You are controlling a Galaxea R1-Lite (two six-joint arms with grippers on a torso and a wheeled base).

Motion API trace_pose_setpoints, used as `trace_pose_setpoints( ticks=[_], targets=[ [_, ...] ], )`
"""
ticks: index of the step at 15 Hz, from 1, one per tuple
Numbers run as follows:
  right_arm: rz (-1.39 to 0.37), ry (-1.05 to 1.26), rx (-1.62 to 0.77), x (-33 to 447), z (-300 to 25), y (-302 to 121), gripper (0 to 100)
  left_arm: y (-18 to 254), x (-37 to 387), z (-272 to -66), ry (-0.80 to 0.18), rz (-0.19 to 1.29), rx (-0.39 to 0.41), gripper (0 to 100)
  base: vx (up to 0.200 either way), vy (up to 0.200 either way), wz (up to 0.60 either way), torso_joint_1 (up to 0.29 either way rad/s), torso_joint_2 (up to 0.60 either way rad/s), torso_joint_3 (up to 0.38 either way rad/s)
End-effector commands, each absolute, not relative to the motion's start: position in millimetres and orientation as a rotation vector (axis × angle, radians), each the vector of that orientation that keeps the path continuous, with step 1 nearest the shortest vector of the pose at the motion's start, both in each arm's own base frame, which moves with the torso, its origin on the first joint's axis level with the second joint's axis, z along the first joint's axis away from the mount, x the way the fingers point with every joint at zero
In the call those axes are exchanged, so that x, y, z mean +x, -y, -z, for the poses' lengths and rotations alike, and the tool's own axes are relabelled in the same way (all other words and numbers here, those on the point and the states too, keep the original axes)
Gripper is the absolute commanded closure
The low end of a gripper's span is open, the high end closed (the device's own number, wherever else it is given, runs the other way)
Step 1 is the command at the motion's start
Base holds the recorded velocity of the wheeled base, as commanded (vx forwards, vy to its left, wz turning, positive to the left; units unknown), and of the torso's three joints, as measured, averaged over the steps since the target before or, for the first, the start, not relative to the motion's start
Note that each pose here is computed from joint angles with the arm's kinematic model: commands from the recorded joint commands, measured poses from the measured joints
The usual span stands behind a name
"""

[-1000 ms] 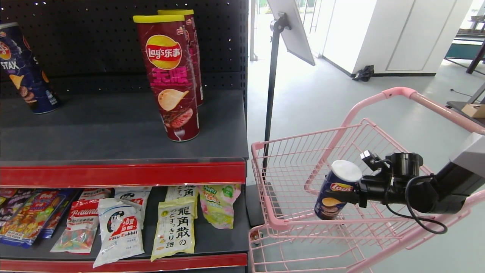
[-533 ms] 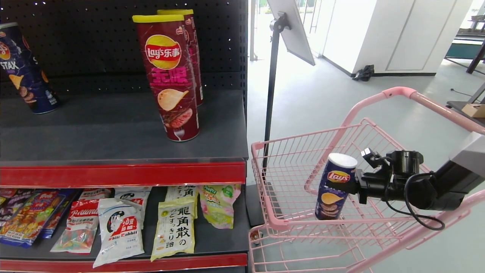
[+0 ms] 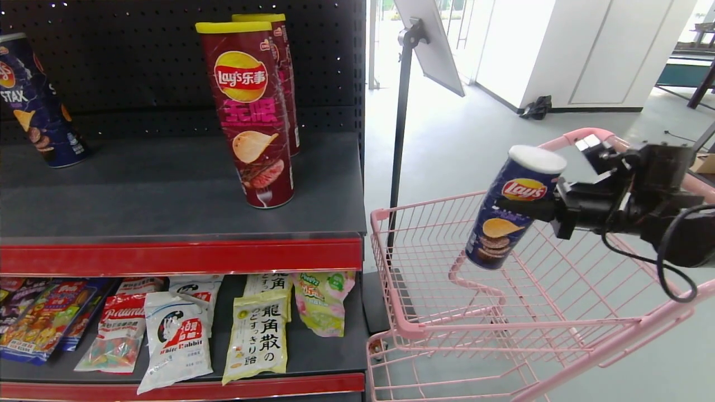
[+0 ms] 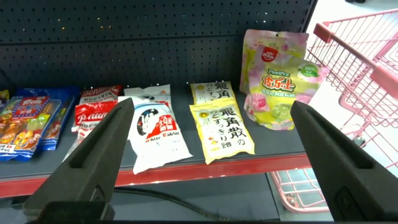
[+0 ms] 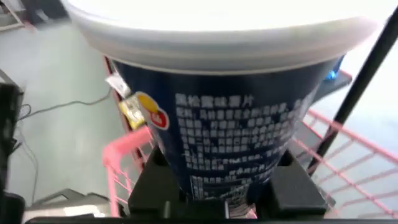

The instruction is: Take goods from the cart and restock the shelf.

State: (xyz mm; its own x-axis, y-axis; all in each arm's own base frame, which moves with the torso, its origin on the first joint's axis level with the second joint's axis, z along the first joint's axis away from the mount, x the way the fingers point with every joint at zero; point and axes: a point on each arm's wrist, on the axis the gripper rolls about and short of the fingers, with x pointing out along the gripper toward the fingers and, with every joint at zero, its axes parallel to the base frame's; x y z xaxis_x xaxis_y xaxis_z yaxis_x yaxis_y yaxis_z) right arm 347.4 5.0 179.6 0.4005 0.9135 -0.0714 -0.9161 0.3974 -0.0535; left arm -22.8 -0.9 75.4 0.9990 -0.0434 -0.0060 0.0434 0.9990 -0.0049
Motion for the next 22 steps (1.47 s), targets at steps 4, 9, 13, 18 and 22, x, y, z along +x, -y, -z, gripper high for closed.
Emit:
trace_pose_setpoints(
  ticks=[4,9,13,18,22],
  targets=[
    [-1.239,0.082,-0.088,190.6,-271.2,-45.0,100,0.9,-22.8,-75.3,-0.006,0.043,-0.006,0,0.000,0.000,0.00,0.000,0.00,0.000],
    [-1.144,0.009,-0.066,126.6,-232.1,-53.3,100,0.9,-22.8,-75.3,-0.006,0.043,-0.006,0,0.000,0.000,0.00,0.000,0.00,0.000],
    [-1.251,-0.079,-0.074,118.5,-203.9,-69.6,100,0.9,-22.8,-75.3,-0.006,0.043,-0.005,0,0.000,0.000,0.00,0.000,0.00,0.000],
    [-1.266,-0.184,-0.113,130.8,-186.3,-95.9,100,0.9,-22.8,-75.3,-0.006,0.043,-0.006,0,0.000,0.000,0.00,0.000,0.00,0.000],
    [-1.281,-0.199,-0.119,147.3,-190.9,-112.6,100,0.9,-22.8,-75.3,-0.006,0.043,-0.006,0,0.000,0.000,0.00,0.000,0.00,0.000]
  ],
)
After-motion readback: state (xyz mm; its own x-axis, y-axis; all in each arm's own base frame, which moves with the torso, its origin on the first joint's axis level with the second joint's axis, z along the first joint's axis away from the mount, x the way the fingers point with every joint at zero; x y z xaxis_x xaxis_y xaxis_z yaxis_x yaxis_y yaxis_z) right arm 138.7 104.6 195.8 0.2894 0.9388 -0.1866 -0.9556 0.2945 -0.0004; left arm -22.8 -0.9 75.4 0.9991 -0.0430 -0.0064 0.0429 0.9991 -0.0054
